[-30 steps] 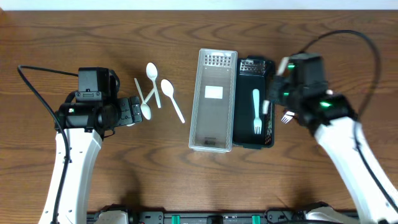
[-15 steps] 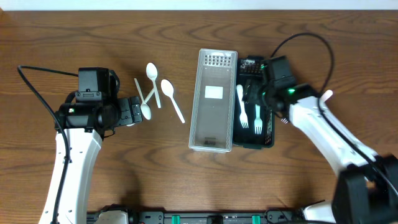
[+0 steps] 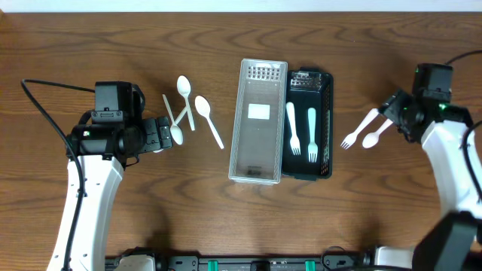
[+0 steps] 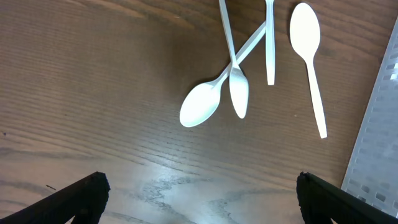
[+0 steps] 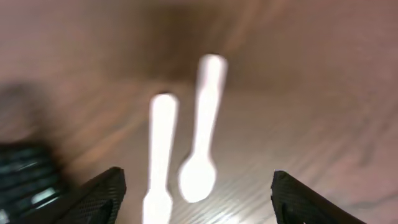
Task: Pack container
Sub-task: 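Grasp the white spoon on the right with the right gripper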
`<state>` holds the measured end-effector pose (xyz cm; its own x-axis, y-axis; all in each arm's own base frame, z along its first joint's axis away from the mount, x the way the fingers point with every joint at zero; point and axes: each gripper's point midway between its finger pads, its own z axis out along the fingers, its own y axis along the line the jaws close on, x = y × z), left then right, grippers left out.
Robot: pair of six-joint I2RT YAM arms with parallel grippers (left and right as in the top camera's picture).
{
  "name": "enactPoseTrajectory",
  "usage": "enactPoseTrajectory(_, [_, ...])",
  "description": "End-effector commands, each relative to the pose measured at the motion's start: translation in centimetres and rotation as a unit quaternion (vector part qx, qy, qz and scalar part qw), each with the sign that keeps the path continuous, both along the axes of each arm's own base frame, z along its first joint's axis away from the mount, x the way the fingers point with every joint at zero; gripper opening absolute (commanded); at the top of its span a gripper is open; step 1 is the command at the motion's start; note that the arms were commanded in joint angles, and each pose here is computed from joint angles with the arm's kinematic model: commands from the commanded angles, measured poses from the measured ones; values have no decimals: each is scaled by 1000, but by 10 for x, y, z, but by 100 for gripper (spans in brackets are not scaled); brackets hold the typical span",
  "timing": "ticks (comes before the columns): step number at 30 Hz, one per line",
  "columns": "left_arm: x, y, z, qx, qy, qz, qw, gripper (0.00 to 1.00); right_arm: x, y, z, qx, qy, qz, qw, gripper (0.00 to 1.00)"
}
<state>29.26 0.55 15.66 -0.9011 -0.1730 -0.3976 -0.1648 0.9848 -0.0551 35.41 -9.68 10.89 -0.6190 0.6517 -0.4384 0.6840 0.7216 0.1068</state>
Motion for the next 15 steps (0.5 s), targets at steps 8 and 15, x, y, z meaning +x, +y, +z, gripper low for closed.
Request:
enactPoseTrajectory(8, [3, 5, 7, 12, -7, -1, 1000, 98, 2, -11, -77, 18, 77, -8, 997, 77])
enactPoseTrajectory(15, [3, 5, 7, 12, -7, 0, 1000, 98, 0, -5, -113, 40, 111, -6, 993, 72])
